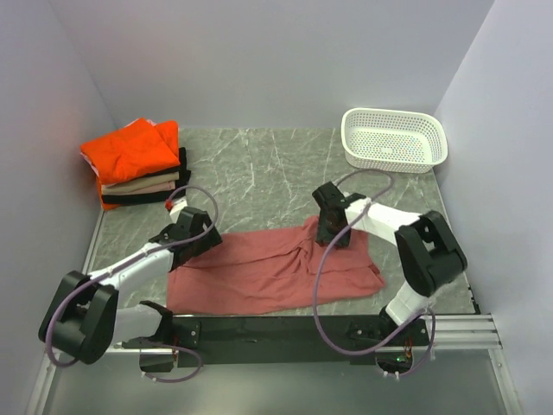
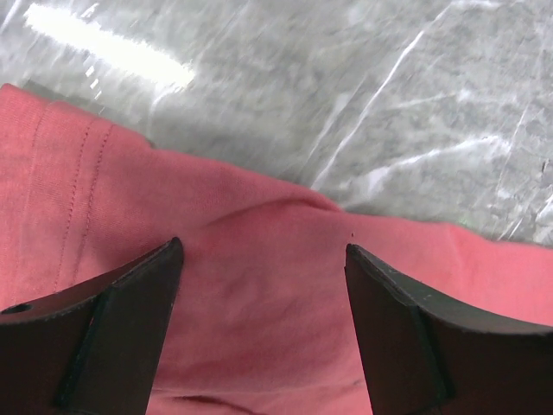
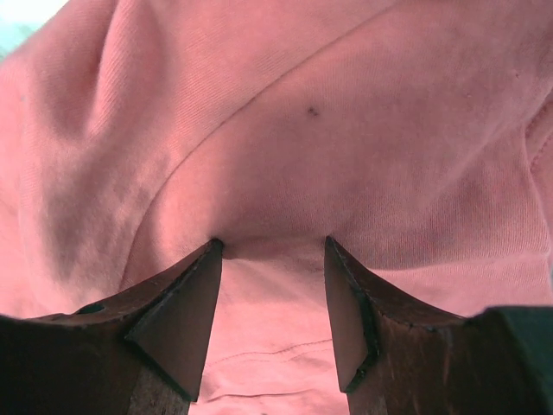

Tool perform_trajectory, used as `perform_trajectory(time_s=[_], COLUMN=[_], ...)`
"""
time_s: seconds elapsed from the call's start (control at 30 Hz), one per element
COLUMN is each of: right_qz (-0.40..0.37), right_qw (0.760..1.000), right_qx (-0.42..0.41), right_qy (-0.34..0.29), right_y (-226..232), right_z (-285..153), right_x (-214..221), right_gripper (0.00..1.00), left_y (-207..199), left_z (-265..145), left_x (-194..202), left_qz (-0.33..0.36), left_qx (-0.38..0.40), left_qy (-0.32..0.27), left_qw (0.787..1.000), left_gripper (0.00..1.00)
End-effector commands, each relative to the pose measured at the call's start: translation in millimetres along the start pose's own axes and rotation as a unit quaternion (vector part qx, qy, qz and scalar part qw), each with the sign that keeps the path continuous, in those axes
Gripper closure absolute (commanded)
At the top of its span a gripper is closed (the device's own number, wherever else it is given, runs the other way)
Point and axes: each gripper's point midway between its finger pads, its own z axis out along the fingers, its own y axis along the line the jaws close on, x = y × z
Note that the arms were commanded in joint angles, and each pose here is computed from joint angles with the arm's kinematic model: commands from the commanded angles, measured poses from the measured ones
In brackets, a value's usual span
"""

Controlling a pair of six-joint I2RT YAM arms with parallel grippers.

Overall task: Fold and stack the t-shirts
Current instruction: Fold the tshirt

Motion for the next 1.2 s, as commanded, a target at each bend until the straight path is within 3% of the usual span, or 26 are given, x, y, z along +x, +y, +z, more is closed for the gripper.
perform_trajectory(time_s=[0.0, 0.3, 0.5, 0.63, 0.8, 1.0, 1.17], right_qz=[-0.006, -0.022, -0.057, -0.071, -0.079, -0.082, -0.089], right_qw=[1.0, 0.999, 0.995, 0.984, 0.969, 0.965, 0.978], right_qx=[-0.02, -0.029, -0.075, -0.144, -0.172, -0.183, -0.145], right_qy=[-0.017, -0.029, -0.039, -0.08, -0.157, -0.167, -0.121], right_y=[22.1, 58.1, 105.3, 141.7, 145.4, 123.3, 88.9], right_z=[16.5, 35.6, 36.9, 2.2, -67.6, -109.4, -82.5], right_x=[-27.0, -104.9, -160.0, -198.0, -229.8, -204.2, -145.6], right_gripper=[0.42, 0.43, 0.43, 0.43, 0.41, 0.41, 0.41], left_y=[19.0, 25.6, 0.5, -9.7, -25.6, -33.5, -30.4], left_z=[-9.6, -29.2, -38.9, -53.5, -82.0, -73.0, -61.7], left_x=[18.3, 26.3, 38.0, 25.5, -9.9, 8.1, 26.8], left_qz=[-0.025, -0.075, -0.039, -0.008, 0.001, 0.019, 0.037], left_qx=[-0.021, 0.003, 0.073, 0.09, 0.117, 0.137, 0.133], left_qy=[0.015, 0.0, 0.024, -0.004, -0.056, -0.02, 0.007], left_qw=[0.999, 0.997, 0.996, 0.996, 0.992, 0.99, 0.99], left_gripper=[0.18, 0.18, 0.19, 0.18, 0.17, 0.18, 0.18])
